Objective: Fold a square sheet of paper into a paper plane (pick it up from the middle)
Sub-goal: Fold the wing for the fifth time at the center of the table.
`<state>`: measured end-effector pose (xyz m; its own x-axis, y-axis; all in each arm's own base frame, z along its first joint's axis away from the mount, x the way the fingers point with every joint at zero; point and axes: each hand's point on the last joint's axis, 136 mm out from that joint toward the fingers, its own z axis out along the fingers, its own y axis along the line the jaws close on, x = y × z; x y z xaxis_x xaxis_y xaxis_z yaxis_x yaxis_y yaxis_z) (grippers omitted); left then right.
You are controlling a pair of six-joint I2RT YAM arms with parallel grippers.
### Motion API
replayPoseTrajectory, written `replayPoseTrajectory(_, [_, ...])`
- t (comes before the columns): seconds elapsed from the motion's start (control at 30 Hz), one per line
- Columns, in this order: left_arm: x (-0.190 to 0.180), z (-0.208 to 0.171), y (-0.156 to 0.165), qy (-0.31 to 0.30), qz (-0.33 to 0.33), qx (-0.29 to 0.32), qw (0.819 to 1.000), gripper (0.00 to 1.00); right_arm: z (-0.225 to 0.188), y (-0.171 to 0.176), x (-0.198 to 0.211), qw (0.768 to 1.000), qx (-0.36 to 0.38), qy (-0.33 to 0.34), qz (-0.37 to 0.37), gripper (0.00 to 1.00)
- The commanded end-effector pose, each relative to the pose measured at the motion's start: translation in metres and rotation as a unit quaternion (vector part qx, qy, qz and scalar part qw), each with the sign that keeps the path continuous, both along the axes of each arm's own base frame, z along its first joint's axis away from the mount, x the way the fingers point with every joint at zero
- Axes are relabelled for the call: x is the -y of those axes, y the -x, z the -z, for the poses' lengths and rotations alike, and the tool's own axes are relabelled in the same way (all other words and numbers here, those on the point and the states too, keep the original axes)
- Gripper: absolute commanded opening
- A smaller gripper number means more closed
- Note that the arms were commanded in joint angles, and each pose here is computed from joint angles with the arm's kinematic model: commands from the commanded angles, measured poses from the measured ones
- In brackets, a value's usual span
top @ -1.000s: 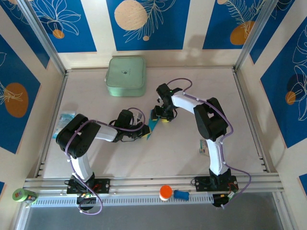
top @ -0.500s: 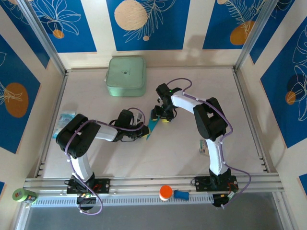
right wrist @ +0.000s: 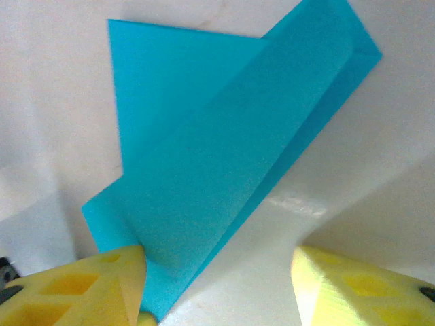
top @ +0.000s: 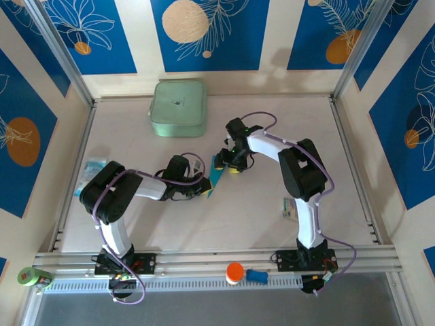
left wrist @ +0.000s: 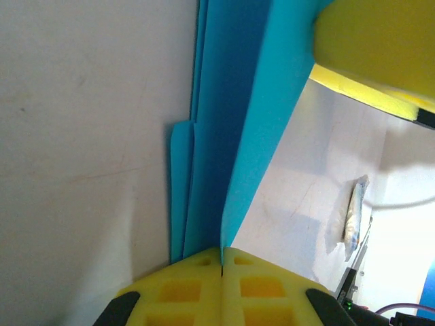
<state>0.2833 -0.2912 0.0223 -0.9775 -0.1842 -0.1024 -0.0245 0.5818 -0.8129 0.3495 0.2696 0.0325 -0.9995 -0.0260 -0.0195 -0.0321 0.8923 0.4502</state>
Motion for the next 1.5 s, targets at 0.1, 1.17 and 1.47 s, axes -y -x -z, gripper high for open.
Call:
replayPoseTrajectory(0.1, [-0.020,0.036,0.014,-0.046,-0.020,-0.069,0.996,0.03,-0.062,0.010,-0.017,0.989,0.062,-0.128,-0.029,0.59])
replayPoseTrajectory(1.17, [-0.021,0.039,0.016,-0.045,-0.021,-0.076,0.996,0.02,-0.005,0.031,-0.050,0.982,-0.001,-0.174,-0.076,0.19])
replayPoseTrajectory(1.47, [-0.021,0.040,0.017,-0.045,-0.020,-0.078,0.996,0.02,0.001,0.031,-0.053,0.982,-0.011,-0.170,-0.079,0.19])
